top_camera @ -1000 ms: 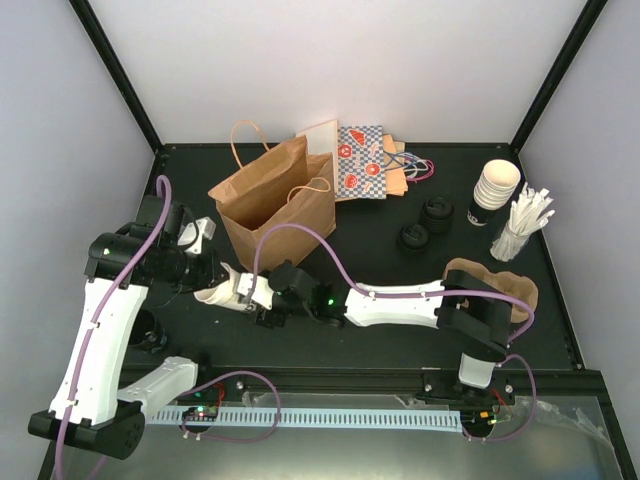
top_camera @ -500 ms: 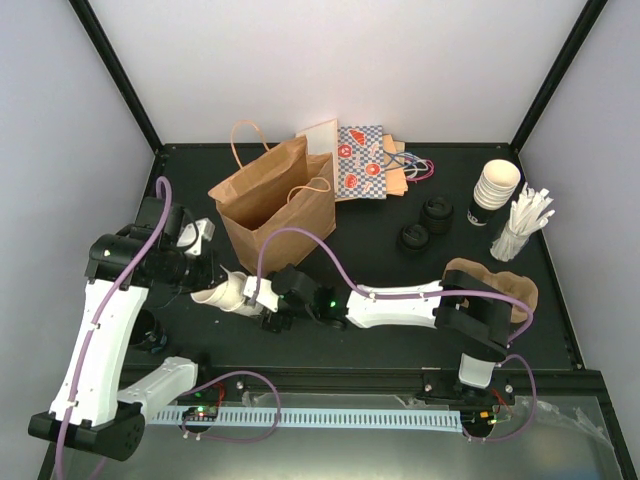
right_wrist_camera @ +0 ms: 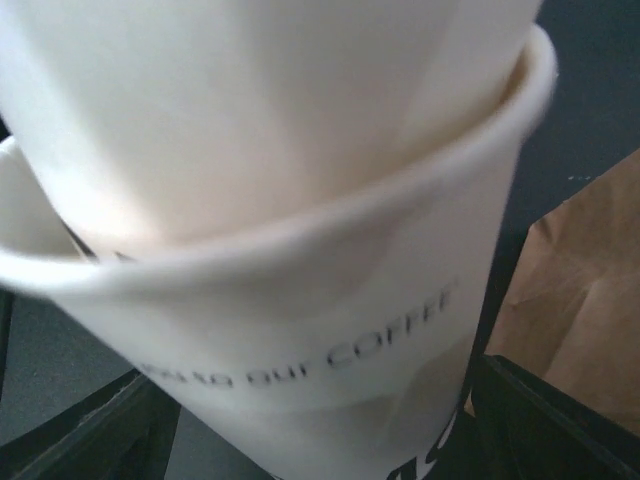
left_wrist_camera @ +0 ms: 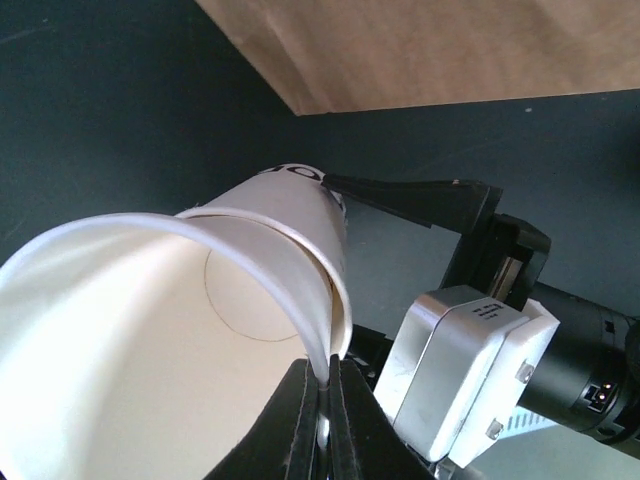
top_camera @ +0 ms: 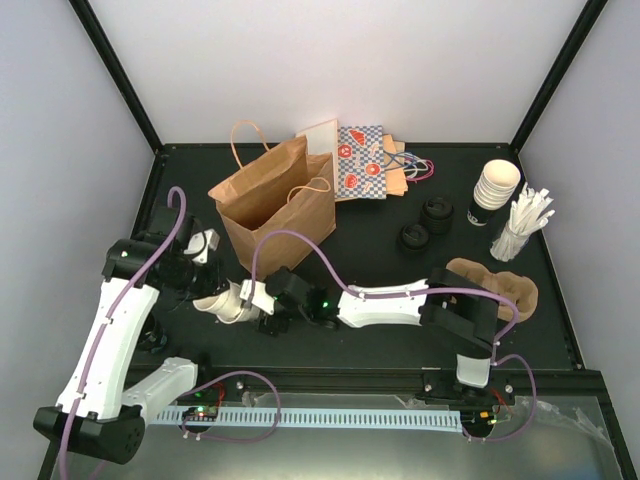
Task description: Pack the takeout coffee
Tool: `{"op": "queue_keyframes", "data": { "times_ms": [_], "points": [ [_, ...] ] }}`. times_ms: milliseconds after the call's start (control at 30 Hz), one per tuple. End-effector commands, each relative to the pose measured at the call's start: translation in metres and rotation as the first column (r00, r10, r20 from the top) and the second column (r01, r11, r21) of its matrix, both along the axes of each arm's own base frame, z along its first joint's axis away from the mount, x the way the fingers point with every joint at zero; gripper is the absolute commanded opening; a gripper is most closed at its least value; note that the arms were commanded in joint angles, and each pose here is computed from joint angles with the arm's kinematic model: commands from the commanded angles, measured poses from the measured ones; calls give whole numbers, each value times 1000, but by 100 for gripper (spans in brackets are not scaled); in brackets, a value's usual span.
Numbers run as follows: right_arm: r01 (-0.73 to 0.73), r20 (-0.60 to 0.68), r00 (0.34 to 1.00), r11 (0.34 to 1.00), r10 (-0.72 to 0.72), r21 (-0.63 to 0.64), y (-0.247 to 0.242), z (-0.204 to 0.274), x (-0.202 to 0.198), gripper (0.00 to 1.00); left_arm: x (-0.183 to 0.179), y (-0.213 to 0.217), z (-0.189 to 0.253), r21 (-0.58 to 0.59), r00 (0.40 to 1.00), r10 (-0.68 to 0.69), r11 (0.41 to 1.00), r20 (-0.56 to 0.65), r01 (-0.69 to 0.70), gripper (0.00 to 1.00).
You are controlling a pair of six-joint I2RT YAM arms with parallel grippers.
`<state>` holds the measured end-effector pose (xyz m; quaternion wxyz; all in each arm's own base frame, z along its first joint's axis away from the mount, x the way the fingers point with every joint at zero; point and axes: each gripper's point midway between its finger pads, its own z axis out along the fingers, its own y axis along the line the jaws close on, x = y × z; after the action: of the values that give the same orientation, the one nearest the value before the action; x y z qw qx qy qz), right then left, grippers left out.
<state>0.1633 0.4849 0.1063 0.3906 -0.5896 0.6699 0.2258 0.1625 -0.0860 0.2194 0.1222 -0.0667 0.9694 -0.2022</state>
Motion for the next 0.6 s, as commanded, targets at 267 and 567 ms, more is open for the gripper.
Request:
{"op": "queue_keyframes", "data": {
  "times_ms": [267,567],
  "points": [
    [-20,-54,998,998,24,62,25,7,-2,90,13,17,-33,127,998,71,989,3,-70,2],
    [0,-16,1000,997,2,82,5,31,-3,98,17,10,-24,145,998,60,987,36,-64,2]
  ]
}}
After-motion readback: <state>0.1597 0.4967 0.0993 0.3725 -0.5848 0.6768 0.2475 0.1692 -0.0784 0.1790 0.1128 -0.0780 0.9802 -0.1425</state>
